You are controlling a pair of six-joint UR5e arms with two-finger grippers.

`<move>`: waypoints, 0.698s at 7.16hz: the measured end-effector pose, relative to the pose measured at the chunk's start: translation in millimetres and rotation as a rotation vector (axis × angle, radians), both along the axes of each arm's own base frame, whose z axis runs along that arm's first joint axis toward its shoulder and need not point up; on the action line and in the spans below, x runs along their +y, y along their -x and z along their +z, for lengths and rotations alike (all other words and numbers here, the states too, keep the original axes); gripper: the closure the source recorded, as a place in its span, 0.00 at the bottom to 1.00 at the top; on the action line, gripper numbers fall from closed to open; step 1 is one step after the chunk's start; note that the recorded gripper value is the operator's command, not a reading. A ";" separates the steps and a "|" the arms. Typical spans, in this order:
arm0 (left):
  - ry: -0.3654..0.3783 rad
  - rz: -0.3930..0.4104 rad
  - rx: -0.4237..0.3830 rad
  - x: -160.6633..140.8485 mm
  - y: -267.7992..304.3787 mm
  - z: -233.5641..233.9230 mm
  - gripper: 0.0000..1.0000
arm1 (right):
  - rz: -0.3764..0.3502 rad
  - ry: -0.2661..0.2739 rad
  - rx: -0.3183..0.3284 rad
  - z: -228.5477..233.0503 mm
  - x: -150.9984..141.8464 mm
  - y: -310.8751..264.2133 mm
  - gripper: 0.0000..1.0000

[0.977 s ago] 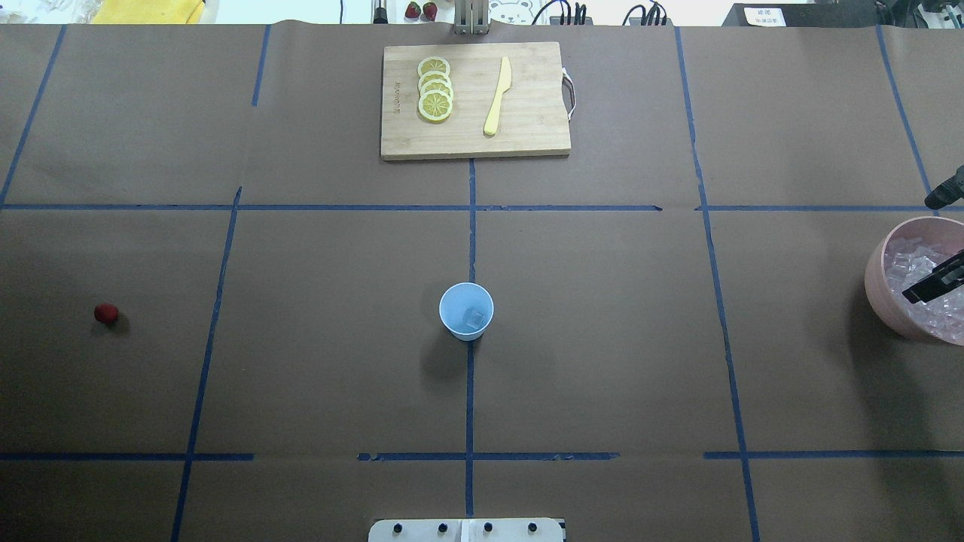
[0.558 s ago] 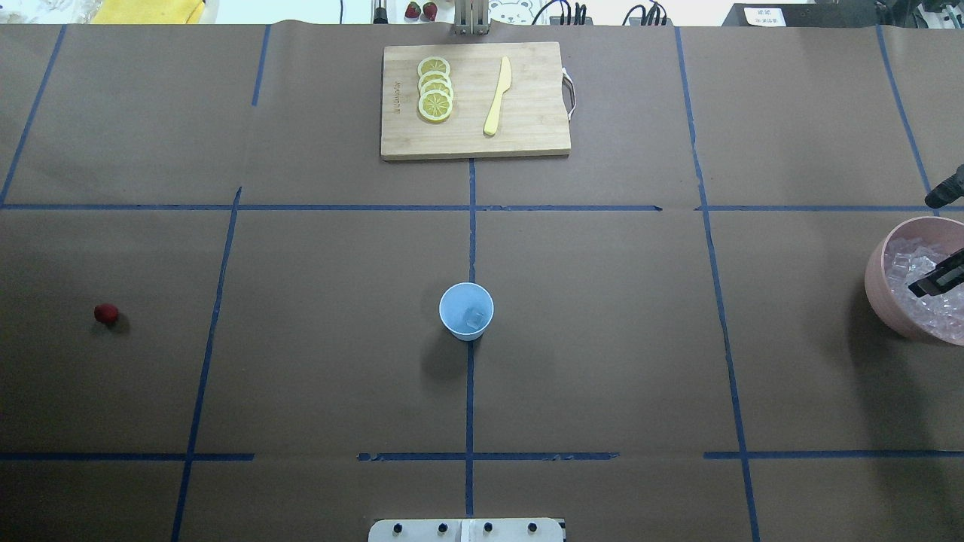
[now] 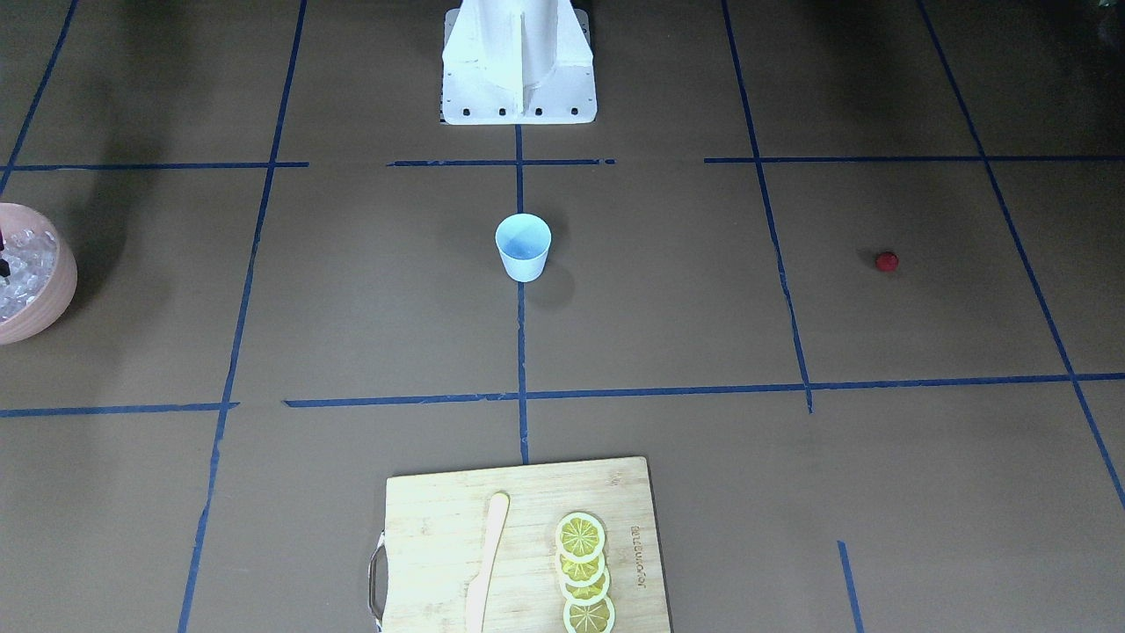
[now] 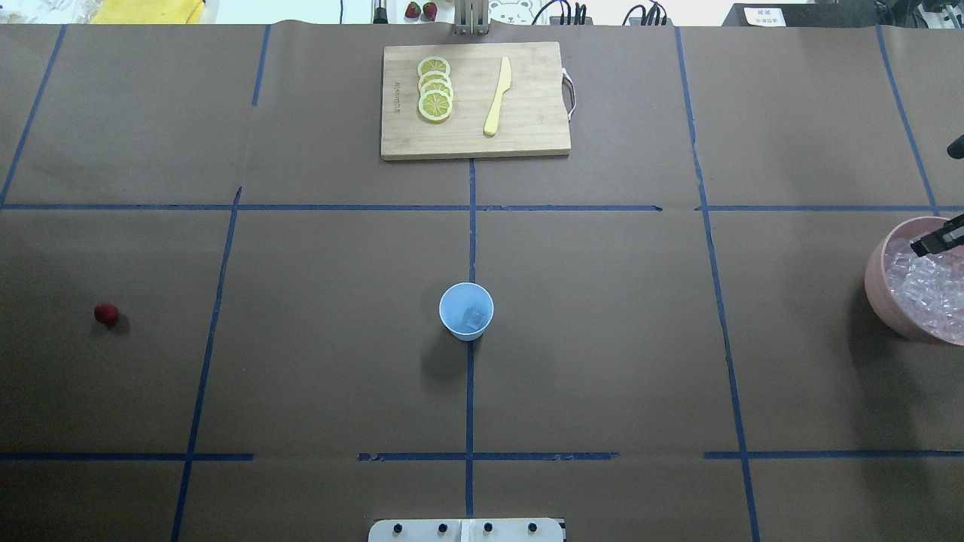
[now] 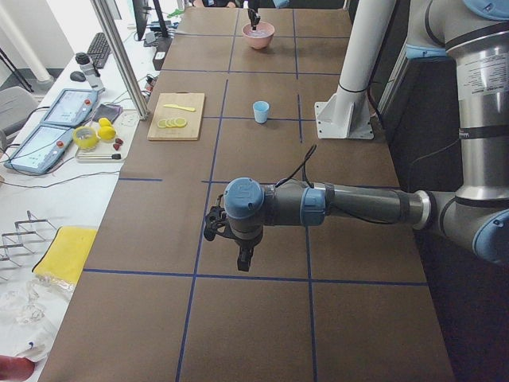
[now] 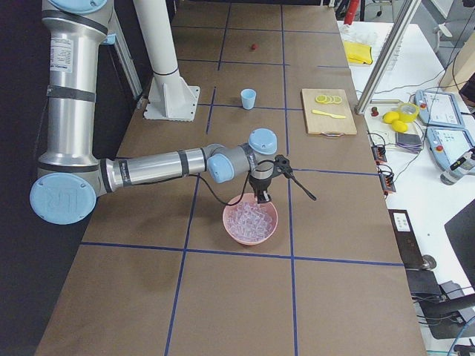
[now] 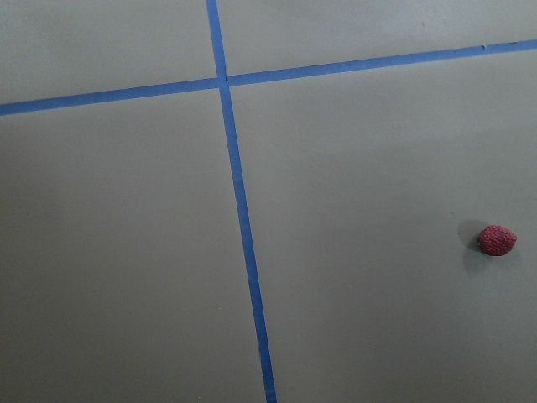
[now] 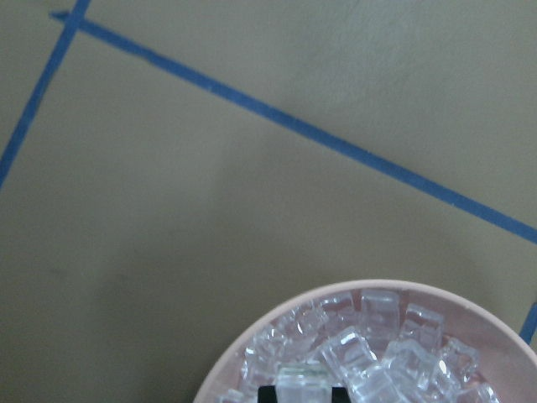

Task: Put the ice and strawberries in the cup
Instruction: 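Grasp more ice cubes from the pink bowl with the right gripper, then carry the ice with the right gripper over the light-blue cup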

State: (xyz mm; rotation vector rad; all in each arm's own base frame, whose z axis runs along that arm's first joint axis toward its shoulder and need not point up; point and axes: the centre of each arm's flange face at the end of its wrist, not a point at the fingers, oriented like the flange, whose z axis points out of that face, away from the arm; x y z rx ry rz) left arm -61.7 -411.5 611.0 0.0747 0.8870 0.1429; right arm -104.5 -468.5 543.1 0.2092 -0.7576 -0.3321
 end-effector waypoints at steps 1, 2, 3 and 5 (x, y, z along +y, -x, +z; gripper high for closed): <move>-0.001 0.000 0.000 0.0 0.0 -0.2 0.00 | 0.080 0.032 -0.025 -21.7 -12.7 0.2 0.99; -0.002 0.000 0.000 -0.1 0.0 -0.6 0.00 | 0.136 0.058 -0.053 -44.2 -23.8 8.7 0.99; -0.003 0.000 0.000 -0.3 0.1 -0.9 0.00 | 0.167 0.087 -0.084 -71.3 -33.1 34.2 0.98; -0.003 0.000 0.000 -0.3 0.2 -0.9 0.00 | 0.190 0.130 -0.137 -134.6 -40.5 115.1 0.98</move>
